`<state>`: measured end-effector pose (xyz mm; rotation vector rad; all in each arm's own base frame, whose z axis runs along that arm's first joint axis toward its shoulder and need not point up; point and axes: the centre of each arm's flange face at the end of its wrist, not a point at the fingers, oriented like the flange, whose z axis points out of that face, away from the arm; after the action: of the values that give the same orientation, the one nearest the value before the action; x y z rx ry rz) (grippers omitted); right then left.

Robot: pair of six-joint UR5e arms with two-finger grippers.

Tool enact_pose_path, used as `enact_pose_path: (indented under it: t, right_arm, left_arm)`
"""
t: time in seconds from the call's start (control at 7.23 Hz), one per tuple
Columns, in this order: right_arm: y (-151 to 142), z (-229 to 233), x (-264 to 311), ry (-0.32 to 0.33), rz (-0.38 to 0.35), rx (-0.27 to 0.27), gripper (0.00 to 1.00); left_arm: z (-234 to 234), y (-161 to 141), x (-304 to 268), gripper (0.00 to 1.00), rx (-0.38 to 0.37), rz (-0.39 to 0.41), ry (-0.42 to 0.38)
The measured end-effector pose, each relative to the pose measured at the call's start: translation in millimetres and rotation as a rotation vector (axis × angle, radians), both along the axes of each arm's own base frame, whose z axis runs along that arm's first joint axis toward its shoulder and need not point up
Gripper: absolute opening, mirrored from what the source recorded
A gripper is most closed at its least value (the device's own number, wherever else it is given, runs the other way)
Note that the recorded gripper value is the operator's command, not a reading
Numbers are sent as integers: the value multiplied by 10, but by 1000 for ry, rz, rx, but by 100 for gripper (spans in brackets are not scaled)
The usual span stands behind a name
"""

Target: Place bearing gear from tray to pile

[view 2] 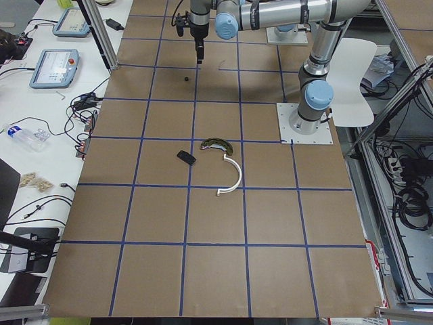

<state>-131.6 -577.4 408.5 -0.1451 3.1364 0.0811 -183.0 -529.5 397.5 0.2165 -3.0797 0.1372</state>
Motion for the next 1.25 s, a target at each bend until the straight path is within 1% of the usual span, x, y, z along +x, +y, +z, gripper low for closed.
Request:
enact_pose_path:
  t: [0.14,0.28,0.42,0.55,0.69,0.83,0.97,1.11,1.25]
  right_arm:
    - [80,-172,-557,-12,36,22,100]
    - [143,-437,-1100,-25,69,37,100]
    - [179,-768,-1590,-34,103,33,99]
    - [211,-1118,-1999,-37,156,22,99]
    - [281,-1418,-2346,-38,216,15,96]
    - [398,-1639,-2614,-45,249,20,93]
    - [505,-1814,-2773,-50,256,28,88]
    - [584,-1975,-2857,-40,259,22,86]
    - [643,-2124,-2903,-20,286,8,81]
  left_arm:
    - [-167,-168,-111,100,0,0,38]
    - [-393,-335,-179,100,12,-3,58]
    - [-650,-481,-247,100,19,0,66]
    - [-917,-573,-361,100,32,17,70]
    - [-1204,-635,-488,100,52,52,72]
    - [-1487,-694,-601,100,64,104,72]
    - [-1730,-739,-702,100,67,158,72]
    - [-1937,-756,-775,99,80,187,67]
    - [-2089,-758,-831,91,92,207,53]
